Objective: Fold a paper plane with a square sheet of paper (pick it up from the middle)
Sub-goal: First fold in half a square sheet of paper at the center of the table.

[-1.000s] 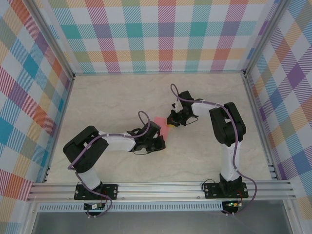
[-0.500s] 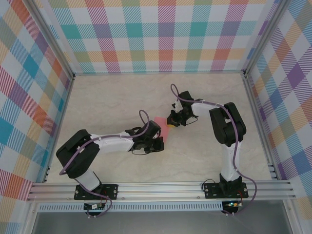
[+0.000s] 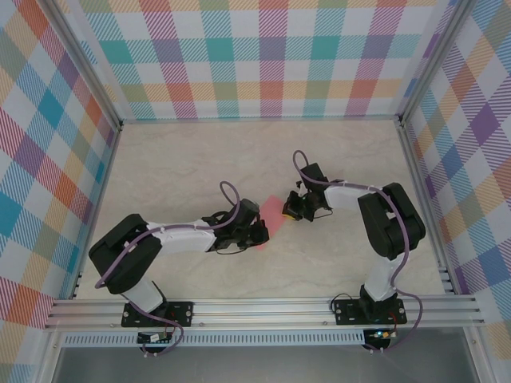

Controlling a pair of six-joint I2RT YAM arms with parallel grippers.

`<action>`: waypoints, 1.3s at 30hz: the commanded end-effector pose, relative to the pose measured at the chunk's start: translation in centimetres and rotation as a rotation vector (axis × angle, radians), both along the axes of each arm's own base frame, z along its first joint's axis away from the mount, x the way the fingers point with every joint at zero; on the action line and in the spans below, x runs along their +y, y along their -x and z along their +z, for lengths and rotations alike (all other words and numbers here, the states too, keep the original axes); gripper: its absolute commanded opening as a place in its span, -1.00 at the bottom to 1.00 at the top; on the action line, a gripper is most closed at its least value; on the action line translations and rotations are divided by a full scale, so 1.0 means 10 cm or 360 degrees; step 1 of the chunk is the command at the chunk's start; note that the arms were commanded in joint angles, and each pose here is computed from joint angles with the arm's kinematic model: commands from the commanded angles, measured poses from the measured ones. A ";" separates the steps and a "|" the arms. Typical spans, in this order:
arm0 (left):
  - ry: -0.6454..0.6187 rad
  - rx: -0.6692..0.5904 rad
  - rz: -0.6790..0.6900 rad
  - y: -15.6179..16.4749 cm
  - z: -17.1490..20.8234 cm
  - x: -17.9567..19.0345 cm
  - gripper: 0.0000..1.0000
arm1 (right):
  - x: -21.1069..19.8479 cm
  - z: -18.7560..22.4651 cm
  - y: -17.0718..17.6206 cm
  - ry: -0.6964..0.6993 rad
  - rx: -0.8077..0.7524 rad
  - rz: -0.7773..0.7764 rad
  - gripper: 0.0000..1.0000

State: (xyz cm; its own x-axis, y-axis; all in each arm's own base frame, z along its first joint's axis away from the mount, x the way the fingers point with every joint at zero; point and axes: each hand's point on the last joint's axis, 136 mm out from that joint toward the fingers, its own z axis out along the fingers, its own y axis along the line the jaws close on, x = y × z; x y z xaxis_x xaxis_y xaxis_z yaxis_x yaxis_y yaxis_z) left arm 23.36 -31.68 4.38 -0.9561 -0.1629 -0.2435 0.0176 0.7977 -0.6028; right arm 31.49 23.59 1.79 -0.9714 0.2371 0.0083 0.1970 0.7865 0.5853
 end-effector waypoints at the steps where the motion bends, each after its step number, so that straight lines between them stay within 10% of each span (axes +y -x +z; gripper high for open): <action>1: -0.0001 0.0029 0.0008 0.05 -0.10 -0.01 -0.95 | 0.11 0.19 -0.03 -0.0106 -0.0131 0.0081 -0.99; 18: -0.0205 0.0109 0.0041 0.17 -0.39 0.25 -0.97 | 0.50 0.19 0.63 -0.0247 -0.0074 0.0498 -0.99; 39: -0.0030 0.0133 0.0053 0.14 -0.30 0.07 -0.88 | 0.45 -0.13 0.64 -0.0093 0.0029 0.0540 -1.00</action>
State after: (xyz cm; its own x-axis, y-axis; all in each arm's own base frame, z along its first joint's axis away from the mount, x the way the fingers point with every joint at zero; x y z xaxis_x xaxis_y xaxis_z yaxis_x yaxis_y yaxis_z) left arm 22.83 -30.85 2.49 -0.9589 -0.1957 -0.2057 -0.0391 0.8086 -0.5871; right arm 25.30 28.49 1.61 -0.9962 -0.0861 0.0120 -0.0567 0.7480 0.6613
